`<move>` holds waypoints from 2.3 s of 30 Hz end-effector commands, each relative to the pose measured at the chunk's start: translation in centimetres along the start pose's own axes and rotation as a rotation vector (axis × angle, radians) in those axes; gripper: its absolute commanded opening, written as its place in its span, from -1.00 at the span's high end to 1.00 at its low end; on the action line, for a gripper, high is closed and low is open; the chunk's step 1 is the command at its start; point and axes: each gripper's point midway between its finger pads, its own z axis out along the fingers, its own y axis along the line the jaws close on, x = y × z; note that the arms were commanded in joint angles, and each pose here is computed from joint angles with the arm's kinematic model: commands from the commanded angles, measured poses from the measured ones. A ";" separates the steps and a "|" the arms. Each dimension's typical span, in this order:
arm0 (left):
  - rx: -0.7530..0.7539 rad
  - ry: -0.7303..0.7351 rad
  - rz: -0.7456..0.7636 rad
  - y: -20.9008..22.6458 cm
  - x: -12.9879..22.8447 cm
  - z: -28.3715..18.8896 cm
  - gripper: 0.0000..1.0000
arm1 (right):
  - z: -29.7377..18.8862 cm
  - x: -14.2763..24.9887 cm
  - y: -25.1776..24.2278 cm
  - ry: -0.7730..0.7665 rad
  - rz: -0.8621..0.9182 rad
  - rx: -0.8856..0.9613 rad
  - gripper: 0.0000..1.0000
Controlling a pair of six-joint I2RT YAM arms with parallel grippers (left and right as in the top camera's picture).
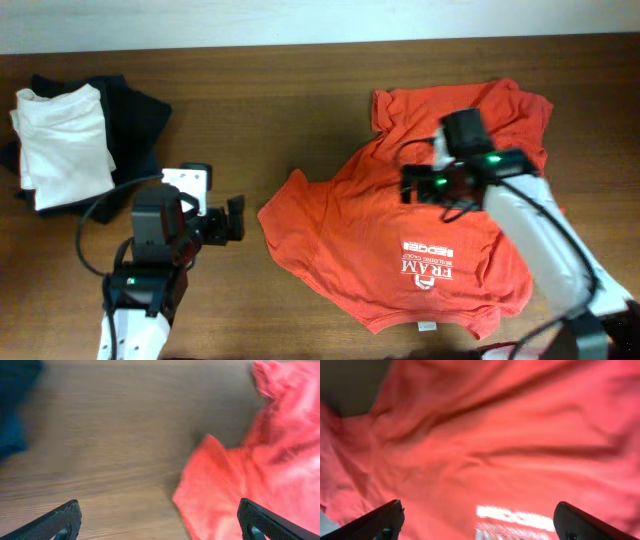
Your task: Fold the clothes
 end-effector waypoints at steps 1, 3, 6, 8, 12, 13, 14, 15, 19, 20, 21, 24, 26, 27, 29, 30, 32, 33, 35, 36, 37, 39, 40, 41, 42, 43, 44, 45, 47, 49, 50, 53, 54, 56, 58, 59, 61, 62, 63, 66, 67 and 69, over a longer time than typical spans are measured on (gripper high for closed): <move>0.283 0.115 -0.056 -4.6 1.7 1.5 -0.98 | -1.5 0.3 -4.4 0.016 0.100 0.087 -0.97; 0.328 0.239 -0.185 -5.2 3.9 3.0 -0.98 | -1.8 1.0 -6.3 0.049 0.160 0.110 -0.97; 0.344 0.477 -0.429 -6.1 8.4 5.1 -0.98 | -2.1 1.4 -7.8 0.064 0.211 0.126 -0.97; 0.312 0.611 -0.525 -6.8 11.2 6.2 -0.98 | -2.1 1.6 -7.9 0.071 0.215 0.128 -0.97; 0.310 0.791 -0.498 -9.9 16.1 8.1 -0.98 | -2.1 1.6 -7.9 0.072 0.215 0.128 -0.97; 0.321 0.797 -0.476 -10.7 16.5 8.4 -0.93 | -2.1 1.7 -7.9 0.074 0.216 0.129 -0.97; 0.333 0.793 -0.451 -11.3 16.7 8.7 -0.57 | -2.1 1.7 -7.9 0.074 0.216 0.129 -0.97; 0.343 0.779 -0.434 -11.6 16.5 9.0 -0.15 | -2.1 1.7 -7.9 0.074 0.216 0.129 -0.97; 0.188 0.533 -0.376 -7.9 11.9 12.8 0.99 | -2.1 1.7 -8.0 0.077 0.216 0.134 -0.97; 0.133 0.448 -0.357 -5.3 8.7 13.6 0.99 | -2.2 1.8 -8.3 0.076 0.215 0.154 -0.97; 0.105 0.376 -0.347 -3.1 5.3 14.0 0.99 | -2.3 1.9 -8.8 0.075 0.214 0.184 -0.97; -0.015 0.058 -0.339 4.5 -9.1 12.4 0.99 | -2.3 1.9 -9.2 0.074 0.213 0.209 -0.97; -0.036 -0.049 -0.342 6.3 -13.7 10.8 0.78 | -2.3 1.9 -9.2 0.073 0.213 0.208 -0.97; -0.038 -0.076 -0.346 6.9 -15.0 10.3 -0.49 | -2.3 1.9 -9.2 0.073 0.213 0.208 -0.97; -0.030 0.011 -0.372 6.7 -13.0 10.2 -0.98 | -2.4 1.9 -9.2 0.075 0.213 0.209 -0.97; -0.046 0.148 -0.404 6.3 -9.5 10.3 -0.99 | -2.4 1.9 -9.2 0.076 0.213 0.209 -0.97; -0.063 0.417 -0.445 4.5 -3.1 9.7 -0.98 | -2.4 1.9 -9.2 0.075 0.212 0.209 -0.97; -0.065 0.524 -0.451 3.5 -0.7 9.2 -0.98 | -2.4 1.9 -9.2 0.075 0.212 0.209 -0.97; -0.041 0.692 -0.447 1.0 2.9 8.4 -0.99 | -2.4 1.9 -9.2 0.076 0.212 0.209 -0.97; -0.033 0.762 -0.431 -0.3 4.5 8.0 -0.98 | -2.4 1.9 -9.3 0.076 0.212 0.209 -0.97; -0.031 0.825 -0.412 -1.4 6.2 7.6 -0.99 | -2.4 1.9 -9.2 0.076 0.212 0.209 -0.97; -0.070 0.936 -0.448 -2.8 10.4 6.9 -0.98 | -2.4 2.1 -9.3 0.081 0.213 0.210 -0.97; -0.083 0.958 -0.462 -3.0 11.6 6.8 -0.94 | -2.4 2.1 -9.3 0.082 0.213 0.210 -0.97; -0.083 0.972 -0.453 -3.4 13.2 6.9 -0.85 | -2.4 2.1 -9.3 0.082 0.213 0.210 -0.97; -0.079 0.976 -0.438 -3.6 14.2 7.1 -0.69 | -2.4 2.1 -9.3 0.082 0.213 0.210 -0.97; -0.074 0.970 -0.431 -3.8 15.0 7.5 -0.61 | -2.4 2.1 -9.2 0.082 0.213 0.210 -0.97; -0.066 0.953 -0.419 -4.0 15.6 8.0 -0.50 | -2.4 2.1 -9.2 0.082 0.213 0.210 -0.97; -0.062 0.929 -0.409 -3.9 15.8 8.5 -0.16 | -2.4 2.1 -9.3 0.083 0.213 0.210 -0.97; -0.182 0.840 -0.354 -1.1 14.9 9.7 0.85 | -2.4 2.2 -9.3 0.086 0.213 0.211 -0.97; -0.342 0.752 -0.329 2.9 12.6 10.1 0.99 | -2.4 2.3 -9.3 0.090 0.214 0.211 -0.97; -0.416 0.691 -0.359 5.6 10.1 10.0 0.99 | -2.4 2.3 -9.3 0.090 0.214 0.212 -0.97; -0.347 0.607 -0.450 7.9 4.5 9.8 -0.56 | -2.4 2.3 -9.3 0.089 0.214 0.212 -0.97; -0.277 0.621 -0.479 7.0 3.9 9.6 -0.98 | -2.4 2.3 -9.3 0.089 0.213 0.212 -0.97; -0.168 0.737 -0.538 4.3 5.5 8.3 -0.98 | -2.4 2.3 -9.3 0.089 0.214 0.212 -0.97; -0.076 0.886 -0.570 0.6 7.6 6.4 -0.98 | -2.4 2.3 -9.3 0.088 0.213 0.211 -0.97; -0.051 0.926 -0.563 -0.7 8.2 5.9 -0.98 | -2.4 2.2 -9.3 0.088 0.213 0.211 -0.97; -0.050 0.977 -0.541 -3.0 9.4 5.6 -0.98 | -2.4 2.3 -9.3 0.089 0.214 0.212 -0.97; -0.058 0.990 -0.538 -4.2 10.0 5.6 -0.98 | -2.4 2.3 -9.3 0.089 0.214 0.212 -0.97; -0.067 0.994 -0.537 -5.2 10.4 5.8 -0.98 | -2.4 2.3 -9.3 0.089 0.213 0.212 -0.98; -0.169 0.970 -0.620 -7.5 13.0 7.1 -0.94 | -2.4 2.4 -9.3 0.092 0.214 0.212 -0.97; -0.177 0.952 -0.650 -8.0 13.6 7.7 -0.90 | -2.4 2.4 -9.3 0.093 0.213 0.212 -0.97; -0.188 0.856 -0.683 -8.1 14.2 9.8 -0.78 | -2.4 2.4 -9.3 0.093 0.213 0.212 -0.97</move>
